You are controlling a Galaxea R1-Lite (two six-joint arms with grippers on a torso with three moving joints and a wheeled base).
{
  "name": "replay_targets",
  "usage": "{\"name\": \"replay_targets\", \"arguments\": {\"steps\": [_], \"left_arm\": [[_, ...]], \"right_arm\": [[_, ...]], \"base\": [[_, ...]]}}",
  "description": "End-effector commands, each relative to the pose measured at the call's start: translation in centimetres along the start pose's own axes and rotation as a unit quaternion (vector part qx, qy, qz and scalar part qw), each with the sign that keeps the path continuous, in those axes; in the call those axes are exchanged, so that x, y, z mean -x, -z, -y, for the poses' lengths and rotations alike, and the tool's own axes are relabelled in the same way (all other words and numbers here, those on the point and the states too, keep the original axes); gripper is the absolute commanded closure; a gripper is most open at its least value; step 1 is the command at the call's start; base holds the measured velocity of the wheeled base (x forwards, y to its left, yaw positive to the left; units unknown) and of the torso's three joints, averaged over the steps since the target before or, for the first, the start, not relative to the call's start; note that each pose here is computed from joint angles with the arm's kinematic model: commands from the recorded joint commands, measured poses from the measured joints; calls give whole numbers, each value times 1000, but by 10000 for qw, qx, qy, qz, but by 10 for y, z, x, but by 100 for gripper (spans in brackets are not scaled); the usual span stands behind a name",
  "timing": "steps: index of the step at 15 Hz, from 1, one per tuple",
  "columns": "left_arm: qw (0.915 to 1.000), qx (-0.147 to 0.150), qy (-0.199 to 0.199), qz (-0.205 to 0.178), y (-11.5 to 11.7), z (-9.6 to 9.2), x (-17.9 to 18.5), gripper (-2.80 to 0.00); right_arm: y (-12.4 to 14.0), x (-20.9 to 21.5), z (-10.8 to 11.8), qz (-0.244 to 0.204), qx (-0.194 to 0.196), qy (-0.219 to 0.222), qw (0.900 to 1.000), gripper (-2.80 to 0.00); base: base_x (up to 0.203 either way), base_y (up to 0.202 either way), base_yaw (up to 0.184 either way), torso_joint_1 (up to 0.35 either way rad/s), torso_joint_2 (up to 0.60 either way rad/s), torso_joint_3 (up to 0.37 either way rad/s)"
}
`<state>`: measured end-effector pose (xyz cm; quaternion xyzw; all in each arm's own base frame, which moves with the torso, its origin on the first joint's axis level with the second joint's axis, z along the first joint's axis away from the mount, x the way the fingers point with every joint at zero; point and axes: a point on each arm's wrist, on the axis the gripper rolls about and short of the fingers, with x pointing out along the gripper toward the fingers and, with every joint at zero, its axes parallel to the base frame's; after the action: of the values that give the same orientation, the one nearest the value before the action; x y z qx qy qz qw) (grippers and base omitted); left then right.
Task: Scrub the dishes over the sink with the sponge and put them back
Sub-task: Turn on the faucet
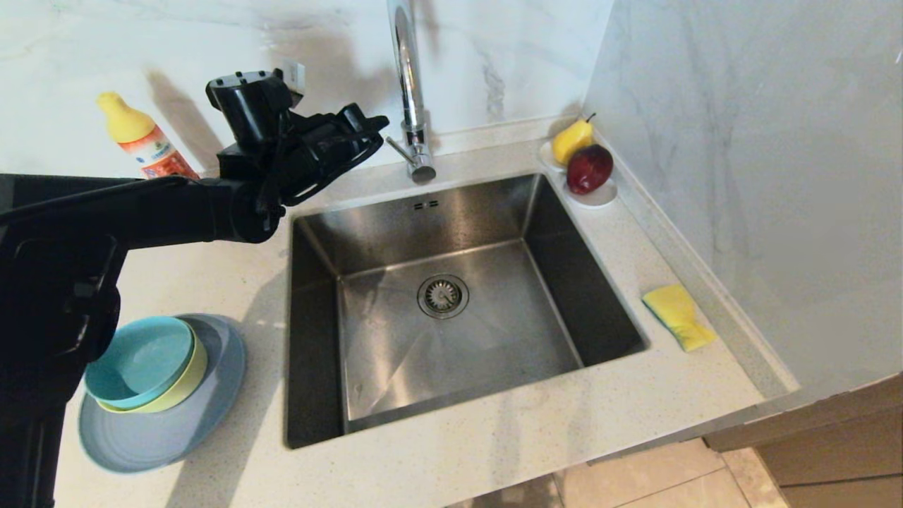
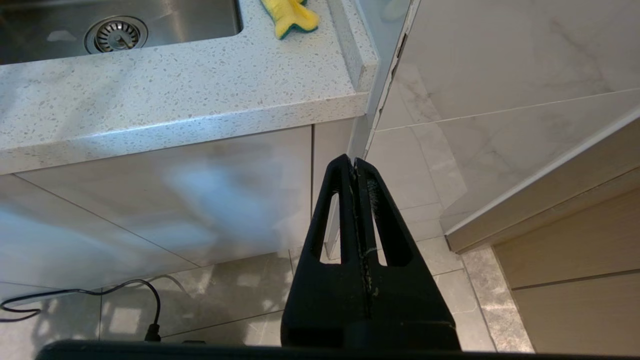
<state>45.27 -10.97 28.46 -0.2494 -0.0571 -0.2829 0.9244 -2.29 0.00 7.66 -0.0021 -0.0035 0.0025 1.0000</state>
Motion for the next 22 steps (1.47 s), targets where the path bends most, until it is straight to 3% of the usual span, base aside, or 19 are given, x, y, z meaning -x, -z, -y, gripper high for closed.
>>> {"name": "replay_targets", "arguments": {"steps": [1,8,16,22], "left_arm": [[10000,13,-16,11,0,-3,0,0],[9998,72,-106,-154,21,-17,-7,0],[9997,102,-72,-215,23,-19,-7,0],[9977,596,-129,-299,23,-13,-4,0]], "right_arm": [[0,0,0,3,2,-5,10000,0],[0,0,0,7,2,-2,10000,0],[0,0,0,3,2,-5,10000,0],[0,0,0,3,2,-3,10000,0]], "base": [[0,0,0,0,0,0],[0,0,0,0,0,0],[0,0,0,0,0,0],[0,0,0,0,0,0]]}}
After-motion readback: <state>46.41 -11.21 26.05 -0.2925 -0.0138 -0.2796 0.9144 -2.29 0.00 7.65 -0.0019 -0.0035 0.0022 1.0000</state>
